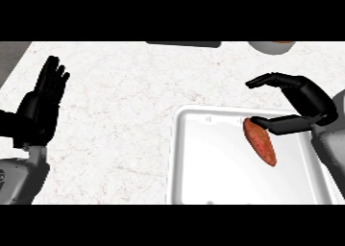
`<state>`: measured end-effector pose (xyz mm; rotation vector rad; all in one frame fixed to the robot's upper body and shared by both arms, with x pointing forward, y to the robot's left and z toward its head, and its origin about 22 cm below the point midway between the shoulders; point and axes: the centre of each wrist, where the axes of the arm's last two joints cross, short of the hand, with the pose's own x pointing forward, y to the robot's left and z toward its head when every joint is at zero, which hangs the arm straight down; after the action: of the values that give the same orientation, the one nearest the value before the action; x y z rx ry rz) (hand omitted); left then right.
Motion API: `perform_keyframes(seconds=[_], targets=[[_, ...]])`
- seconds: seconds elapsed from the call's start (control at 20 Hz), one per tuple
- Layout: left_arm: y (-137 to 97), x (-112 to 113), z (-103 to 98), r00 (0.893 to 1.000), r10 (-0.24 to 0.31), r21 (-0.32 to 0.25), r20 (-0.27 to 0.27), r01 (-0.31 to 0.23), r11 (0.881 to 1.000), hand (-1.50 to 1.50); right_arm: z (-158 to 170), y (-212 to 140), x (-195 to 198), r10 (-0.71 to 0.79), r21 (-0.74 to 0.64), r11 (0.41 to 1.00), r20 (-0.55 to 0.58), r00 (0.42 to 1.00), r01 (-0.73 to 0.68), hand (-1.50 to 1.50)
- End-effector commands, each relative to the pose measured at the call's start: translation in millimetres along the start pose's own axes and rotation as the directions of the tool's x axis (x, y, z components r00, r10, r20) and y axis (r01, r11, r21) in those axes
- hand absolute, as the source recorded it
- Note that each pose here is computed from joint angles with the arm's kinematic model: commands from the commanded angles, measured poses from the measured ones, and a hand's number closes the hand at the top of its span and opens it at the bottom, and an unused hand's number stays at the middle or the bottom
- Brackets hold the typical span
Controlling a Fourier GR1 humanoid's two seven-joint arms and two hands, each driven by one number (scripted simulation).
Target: Pick the sweet potato from the tray and place it in the pot
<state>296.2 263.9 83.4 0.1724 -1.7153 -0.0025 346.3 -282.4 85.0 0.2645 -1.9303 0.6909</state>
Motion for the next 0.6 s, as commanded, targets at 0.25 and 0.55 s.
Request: perform_keyframes(seconds=[0.25, 0.55], targets=[[-5, 7, 5, 0.998, 0.026, -0.017, -0.063, -0.027, 1.000, 0.00, 9, -73, -16, -0.080, 0.175, 0.983, 0.170, 0.982, 0.050, -1.50], [5, 8, -1, 0.996, 0.019, 0.000, -0.084, -0.019, 1.000, 0.00, -24, -77, 19, 0.094, 0.479, 0.871, 0.047, 0.994, -0.105, -1.50]])
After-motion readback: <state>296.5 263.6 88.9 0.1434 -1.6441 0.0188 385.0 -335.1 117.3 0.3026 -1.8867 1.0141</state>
